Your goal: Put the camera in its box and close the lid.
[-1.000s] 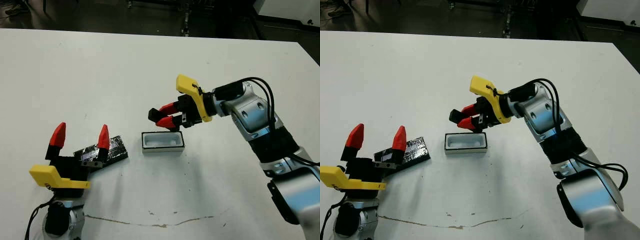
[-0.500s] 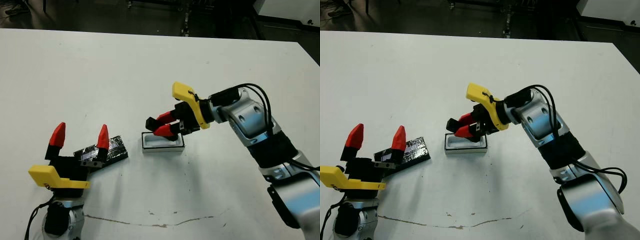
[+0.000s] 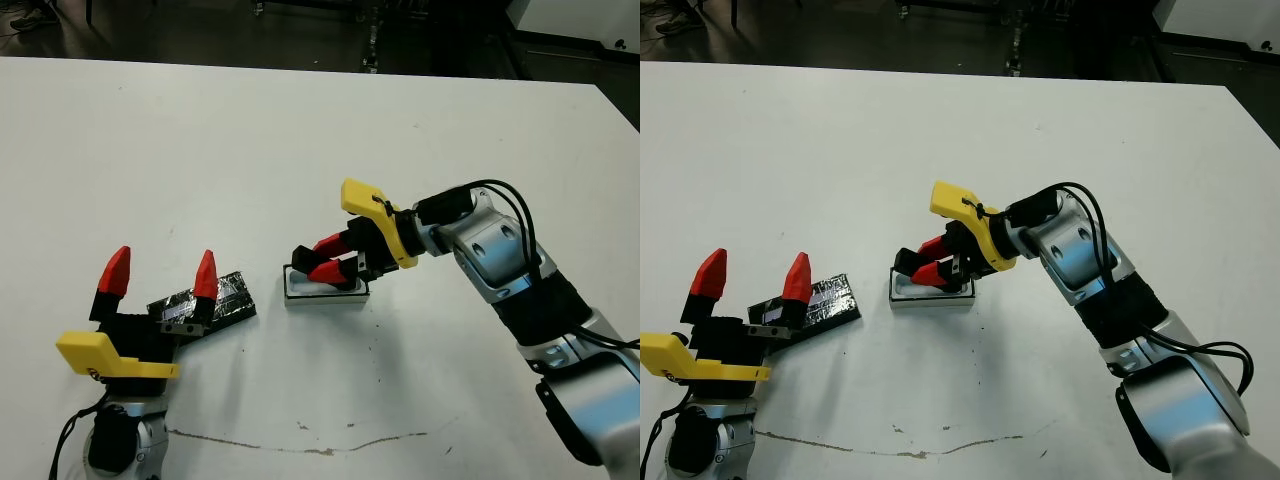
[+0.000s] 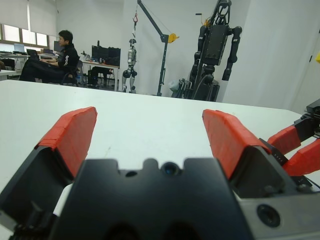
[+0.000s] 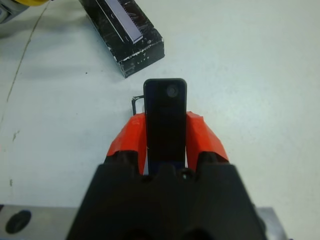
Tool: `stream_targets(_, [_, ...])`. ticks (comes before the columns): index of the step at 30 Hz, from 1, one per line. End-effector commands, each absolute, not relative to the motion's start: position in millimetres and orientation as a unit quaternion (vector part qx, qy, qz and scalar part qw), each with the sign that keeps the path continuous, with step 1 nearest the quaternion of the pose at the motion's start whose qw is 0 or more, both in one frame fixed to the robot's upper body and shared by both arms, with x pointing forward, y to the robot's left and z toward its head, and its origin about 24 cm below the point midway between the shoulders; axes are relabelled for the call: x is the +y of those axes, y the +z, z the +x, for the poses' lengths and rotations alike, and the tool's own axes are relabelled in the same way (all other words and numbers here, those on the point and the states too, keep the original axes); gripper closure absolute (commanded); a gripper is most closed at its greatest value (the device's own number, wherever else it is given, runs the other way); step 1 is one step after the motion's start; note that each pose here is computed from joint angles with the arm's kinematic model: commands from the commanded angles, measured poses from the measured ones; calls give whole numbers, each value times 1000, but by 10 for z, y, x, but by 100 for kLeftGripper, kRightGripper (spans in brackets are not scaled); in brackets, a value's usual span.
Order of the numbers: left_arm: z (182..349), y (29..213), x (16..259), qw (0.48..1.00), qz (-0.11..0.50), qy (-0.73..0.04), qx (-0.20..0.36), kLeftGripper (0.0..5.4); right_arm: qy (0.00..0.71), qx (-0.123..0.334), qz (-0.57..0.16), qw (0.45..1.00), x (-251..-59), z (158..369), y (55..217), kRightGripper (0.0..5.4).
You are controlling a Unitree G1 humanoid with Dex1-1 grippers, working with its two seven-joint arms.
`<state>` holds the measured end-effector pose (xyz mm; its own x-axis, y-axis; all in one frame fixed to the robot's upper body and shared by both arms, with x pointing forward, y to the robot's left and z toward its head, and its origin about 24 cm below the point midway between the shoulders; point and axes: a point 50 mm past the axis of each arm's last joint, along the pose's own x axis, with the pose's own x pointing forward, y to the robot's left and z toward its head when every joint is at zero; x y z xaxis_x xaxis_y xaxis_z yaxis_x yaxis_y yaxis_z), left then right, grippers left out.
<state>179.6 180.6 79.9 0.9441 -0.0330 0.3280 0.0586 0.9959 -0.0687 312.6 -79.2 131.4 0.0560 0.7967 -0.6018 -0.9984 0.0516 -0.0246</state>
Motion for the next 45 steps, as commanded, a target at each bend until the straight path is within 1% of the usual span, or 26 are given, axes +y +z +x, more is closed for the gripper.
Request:
stream_targets(1, [1781,770,1828,987,-34,-23,-157,0,645,220,-245,689,-839,3128,1294,374])
stream_targets(9, [1777,768,1824,987,-31,-21,-157,0,641,234,-233,693,-871,3156,1277,374])
stream_targets(22, [1770,766,1813,987,-33,-19,-156,0,634,240,-264,686,-897,3159,1261,374])
stream_targets(26, [1765,768,1811,987,-28,-19,-157,0,632,250,-261,685,-912,3163,1237,374])
stream_targets(33, [1768,766,1810,987,-33,-23,-156,0,629,248,-267,687,-955,3161,1190,374])
stream_targets(35, [1768,765,1811,987,-30,-22,-155,0,628,257,-266,685,-963,3165,1188,374])
stream_targets(39, [1767,766,1806,987,-26,-20,-157,0,621,247,-288,686,-962,3159,1186,374])
stream_targets(45, [1763,764,1805,987,-34,-21,-155,0,624,226,-294,688,-948,3152,1165,374])
